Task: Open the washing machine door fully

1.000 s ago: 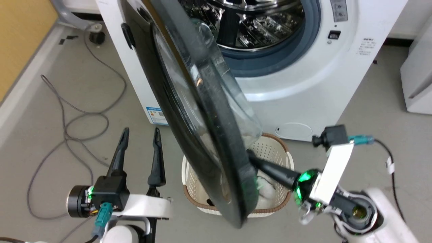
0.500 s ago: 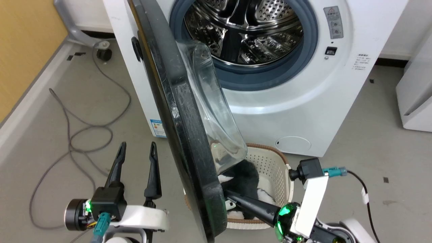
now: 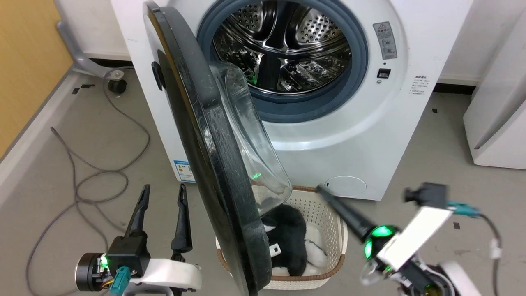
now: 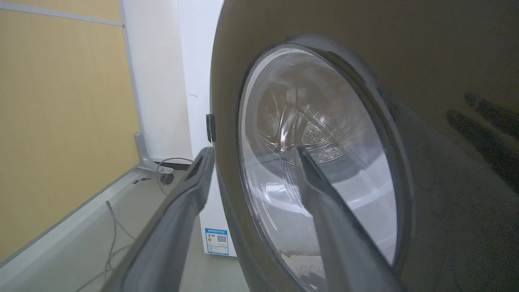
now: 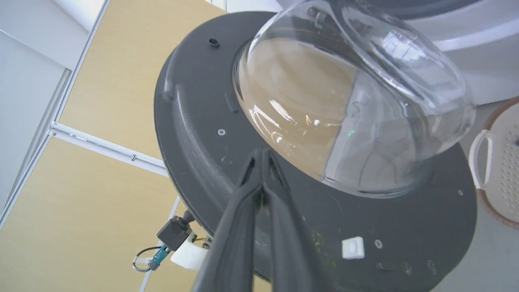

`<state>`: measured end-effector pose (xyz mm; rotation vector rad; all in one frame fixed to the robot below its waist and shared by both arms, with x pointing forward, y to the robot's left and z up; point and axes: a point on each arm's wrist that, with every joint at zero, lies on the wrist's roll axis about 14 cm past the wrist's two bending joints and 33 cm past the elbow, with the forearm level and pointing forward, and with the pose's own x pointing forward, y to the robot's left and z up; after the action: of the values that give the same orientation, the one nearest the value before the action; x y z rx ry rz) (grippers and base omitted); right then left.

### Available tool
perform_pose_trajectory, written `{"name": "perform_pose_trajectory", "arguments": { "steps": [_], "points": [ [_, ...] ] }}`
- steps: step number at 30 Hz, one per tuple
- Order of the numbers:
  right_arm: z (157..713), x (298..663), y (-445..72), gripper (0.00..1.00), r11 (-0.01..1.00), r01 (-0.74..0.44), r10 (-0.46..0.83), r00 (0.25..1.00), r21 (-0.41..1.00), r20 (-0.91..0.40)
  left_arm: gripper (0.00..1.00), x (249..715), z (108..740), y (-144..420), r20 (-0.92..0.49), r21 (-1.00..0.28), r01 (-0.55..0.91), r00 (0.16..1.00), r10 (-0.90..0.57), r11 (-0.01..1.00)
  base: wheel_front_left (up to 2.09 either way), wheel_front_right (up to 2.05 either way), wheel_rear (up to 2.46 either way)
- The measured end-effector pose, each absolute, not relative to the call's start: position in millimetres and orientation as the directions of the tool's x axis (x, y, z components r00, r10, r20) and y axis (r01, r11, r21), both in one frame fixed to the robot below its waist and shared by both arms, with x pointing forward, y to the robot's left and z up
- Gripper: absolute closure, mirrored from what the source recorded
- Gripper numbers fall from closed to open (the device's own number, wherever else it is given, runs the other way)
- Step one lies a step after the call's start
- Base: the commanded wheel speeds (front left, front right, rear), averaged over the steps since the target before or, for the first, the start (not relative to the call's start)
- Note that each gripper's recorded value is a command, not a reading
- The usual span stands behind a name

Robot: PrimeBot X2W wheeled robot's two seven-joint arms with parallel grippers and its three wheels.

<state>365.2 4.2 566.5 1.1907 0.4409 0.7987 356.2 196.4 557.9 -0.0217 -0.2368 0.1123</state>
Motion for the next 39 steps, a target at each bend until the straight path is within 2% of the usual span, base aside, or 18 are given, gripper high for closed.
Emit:
{"name": "perform_pose_trajectory", "arguments": {
  "steps": [4,9,11,15,20,26,39],
  "points": [
    [580,384,-28,1.0,0.258,-0.375,0.609,0.779,0.89,0.152,0.0,355,557,196,0.229,-0.035,-0.106,0.967,0.111,0.994,0.0,0.0,0.0],
    [595,398,-73,1.0,0.423,-0.422,0.403,0.88,0.802,0.251,0.0,355,559,194,0.236,-0.036,-0.1,0.966,0.106,0.994,0.0,0.0,0.0],
    [596,400,-90,1.0,0.538,-0.438,0.347,0.894,0.721,0.284,0.0,355,560,194,0.239,-0.032,-0.099,0.966,0.104,0.995,0.0,0.0,0.0],
    [591,402,-113,1.0,0.699,-0.416,0.291,0.909,0.582,0.3,0.0,355,561,193,0.243,-0.031,-0.095,0.965,0.1,0.995,0.0,0.0,0.0],
    [608,405,-150,1.0,0.876,-0.333,0.2,0.91,0.349,0.364,0.0,354,556,190,0.23,-0.031,-0.087,0.969,0.091,0.996,0.0,0.0,0.0],
    [598,391,-152,1.0,0.96,-0.242,0.18,0.92,0.144,0.349,0.0,355,556,189,0.23,-0.03,-0.084,0.969,0.089,0.996,0.0,0.0,0.0],
    [549,367,-162,1.0,0.987,-0.137,0.117,0.969,0.081,0.217,0.0,353,556,189,0.23,-0.03,-0.086,0.969,0.091,0.996,0.0,0.0,0.0]
  ]
}}
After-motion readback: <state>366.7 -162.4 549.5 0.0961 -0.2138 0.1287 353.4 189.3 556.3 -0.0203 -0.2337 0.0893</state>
